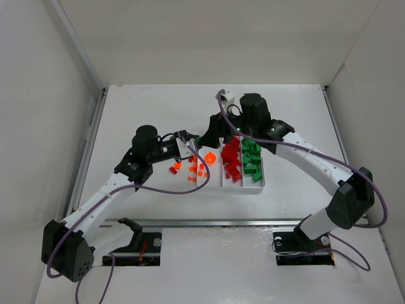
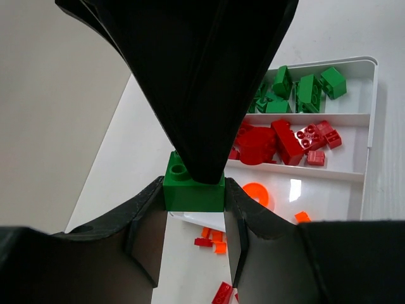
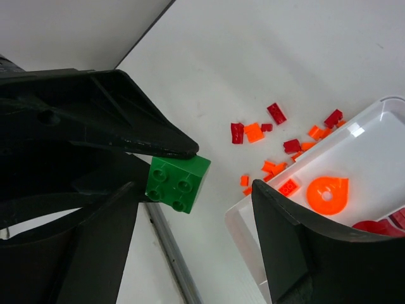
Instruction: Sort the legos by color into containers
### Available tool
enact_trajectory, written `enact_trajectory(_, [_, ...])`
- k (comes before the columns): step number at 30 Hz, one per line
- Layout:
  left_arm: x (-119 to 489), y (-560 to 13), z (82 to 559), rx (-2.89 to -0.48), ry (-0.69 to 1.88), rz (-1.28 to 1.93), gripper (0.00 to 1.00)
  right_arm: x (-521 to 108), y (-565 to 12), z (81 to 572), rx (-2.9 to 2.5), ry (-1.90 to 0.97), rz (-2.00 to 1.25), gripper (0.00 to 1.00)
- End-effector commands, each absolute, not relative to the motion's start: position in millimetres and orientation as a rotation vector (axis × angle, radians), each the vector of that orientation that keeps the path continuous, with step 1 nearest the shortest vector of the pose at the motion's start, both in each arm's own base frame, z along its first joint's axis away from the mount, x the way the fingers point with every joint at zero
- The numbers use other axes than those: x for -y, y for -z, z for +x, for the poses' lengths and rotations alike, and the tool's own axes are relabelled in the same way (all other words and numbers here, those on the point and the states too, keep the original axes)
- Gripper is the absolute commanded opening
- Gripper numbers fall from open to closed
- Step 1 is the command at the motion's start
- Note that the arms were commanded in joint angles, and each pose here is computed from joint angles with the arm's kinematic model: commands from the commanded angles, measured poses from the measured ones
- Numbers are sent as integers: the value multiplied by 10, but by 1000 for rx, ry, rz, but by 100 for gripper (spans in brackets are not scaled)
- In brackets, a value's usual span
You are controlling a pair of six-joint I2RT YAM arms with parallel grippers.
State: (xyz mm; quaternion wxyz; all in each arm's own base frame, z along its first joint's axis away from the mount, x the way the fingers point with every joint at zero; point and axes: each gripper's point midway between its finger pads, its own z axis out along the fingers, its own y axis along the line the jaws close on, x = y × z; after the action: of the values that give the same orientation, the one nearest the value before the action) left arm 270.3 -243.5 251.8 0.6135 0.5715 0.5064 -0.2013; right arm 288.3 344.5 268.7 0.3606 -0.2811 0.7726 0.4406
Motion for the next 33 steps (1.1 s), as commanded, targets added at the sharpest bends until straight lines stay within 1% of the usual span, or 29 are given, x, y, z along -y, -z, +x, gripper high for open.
enact_trajectory(1, [2532,-2879,2649,-1029,461,1322,0,-3589,-3125,2856,-1827,-1219,-793,77])
enact_trajectory(7, [2535,-2891,2681,-1034,453,1318,0,-3635,-3046,2866,-1859,-1225,-777,77])
enact_trajectory(11, [2536,-2920,2732,-1044,447,1289,0,-3686,-2976,2925,-1884,-1230,-767,73])
enact_trajectory(12, [2560,-2920,2709,-1039,454,1294,0,-3696,-2936,2939,-1894,-1230,-766,71])
enact_trajectory(14, [2556,-2938,2724,-1042,450,1282,0,-3702,-2978,2942,-1889,-1236,-759,61])
enact_trajectory(16, [2556,-2938,2724,-1042,450,1282,0,-3717,-2977,2961,-1889,-1236,-759,48])
enact_trajectory(17, [2556,-2938,2724,-1042,450,1282,0,-3717,-2978,2961,-1889,-1236,-759,34])
enact_trajectory(20, [2547,-2957,2747,-1041,437,1273,0,-3717,-3014,2984,-1881,-1227,-751,14])
enact_trajectory(21, [2548,-2955,2744,-1047,444,1269,9,-3710,-3009,3010,-1884,-1213,-740,4])
enact_trajectory(22, [2568,-2972,2735,-1051,452,1257,25,-3705,-3006,3028,-1886,-1203,-732,0])
enact_trajectory(23, [2565,-2914,2730,-1062,456,1261,60,-3683,-3010,3027,-1891,-1196,-714,0])
enact_trajectory(25, [2561,-2832,2716,-1090,473,1263,89,-3591,-2929,3113,-1934,-1114,-648,0])
enact_trajectory(26, [2555,-2775,2700,-1119,489,1266,100,-3522,-2872,3127,-1960,-1072,-617,0])
enact_trajectory(27, [2530,-2699,2716,-1158,486,1256,100,-3453,-2800,3159,-1990,-1022,-582,0])
enact_trajectory(28, [2506,-2602,2722,-1198,489,1249,100,-3229,-2634,3317,-2063,-892,-471,0])
enact_trajectory(31, [2357,-2341,2831,-1380,455,1145,100,-2714,-2165,3438,-2218,-641,-259,0])
enact_trajectory(32, [2308,-2331,2884,-1417,432,1103,100,-2417,-1982,3512,-2280,-532,-167,0])
enact_trajectory(33, [2251,-2222,2902,-1488,429,1055,100,-2245,-1813,3484,-2323,-475,-132,0])
